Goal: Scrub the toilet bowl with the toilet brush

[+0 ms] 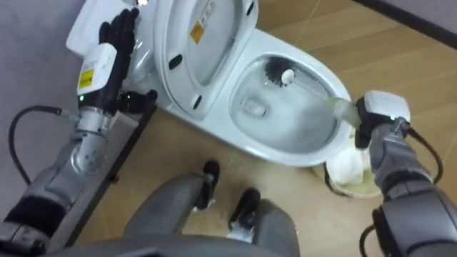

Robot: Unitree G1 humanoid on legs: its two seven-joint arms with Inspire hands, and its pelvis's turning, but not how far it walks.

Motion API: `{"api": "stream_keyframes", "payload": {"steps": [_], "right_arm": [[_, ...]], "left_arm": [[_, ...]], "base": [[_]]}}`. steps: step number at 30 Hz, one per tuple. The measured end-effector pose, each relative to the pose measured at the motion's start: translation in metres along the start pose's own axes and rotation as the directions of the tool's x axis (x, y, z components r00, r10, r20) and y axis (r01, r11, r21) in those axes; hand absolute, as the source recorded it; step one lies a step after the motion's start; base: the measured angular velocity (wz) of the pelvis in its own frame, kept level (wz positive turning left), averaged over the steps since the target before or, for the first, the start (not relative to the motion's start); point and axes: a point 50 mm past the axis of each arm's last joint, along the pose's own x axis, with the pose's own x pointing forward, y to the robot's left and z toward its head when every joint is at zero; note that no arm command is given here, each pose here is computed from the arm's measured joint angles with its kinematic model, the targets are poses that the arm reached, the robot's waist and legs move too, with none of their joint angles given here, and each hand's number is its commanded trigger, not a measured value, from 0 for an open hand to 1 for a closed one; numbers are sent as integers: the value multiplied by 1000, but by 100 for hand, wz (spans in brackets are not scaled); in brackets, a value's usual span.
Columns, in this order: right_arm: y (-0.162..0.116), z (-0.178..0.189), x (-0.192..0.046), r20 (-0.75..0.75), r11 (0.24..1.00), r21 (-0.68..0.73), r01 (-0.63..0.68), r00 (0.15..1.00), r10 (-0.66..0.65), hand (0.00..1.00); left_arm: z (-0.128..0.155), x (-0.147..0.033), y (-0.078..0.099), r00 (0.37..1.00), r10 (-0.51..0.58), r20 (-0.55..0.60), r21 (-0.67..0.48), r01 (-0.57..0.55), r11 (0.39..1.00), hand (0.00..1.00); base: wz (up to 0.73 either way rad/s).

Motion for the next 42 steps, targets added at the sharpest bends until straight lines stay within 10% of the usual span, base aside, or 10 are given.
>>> {"api": "stream_keyframes", "payload": {"steps": [25, 42], "right_arm": [[-17, 30, 8, 52, 947, -320, 36, 998, -20, 100], [-18, 23, 7, 0, 996, -77, 46, 999, -46, 100]], "left_arm": [[16, 6, 6, 984, 147, 102, 61, -153, 986, 0], [13, 6, 8, 979, 193, 67, 121, -200, 972, 0]], "base": [[2], [-1]]}}
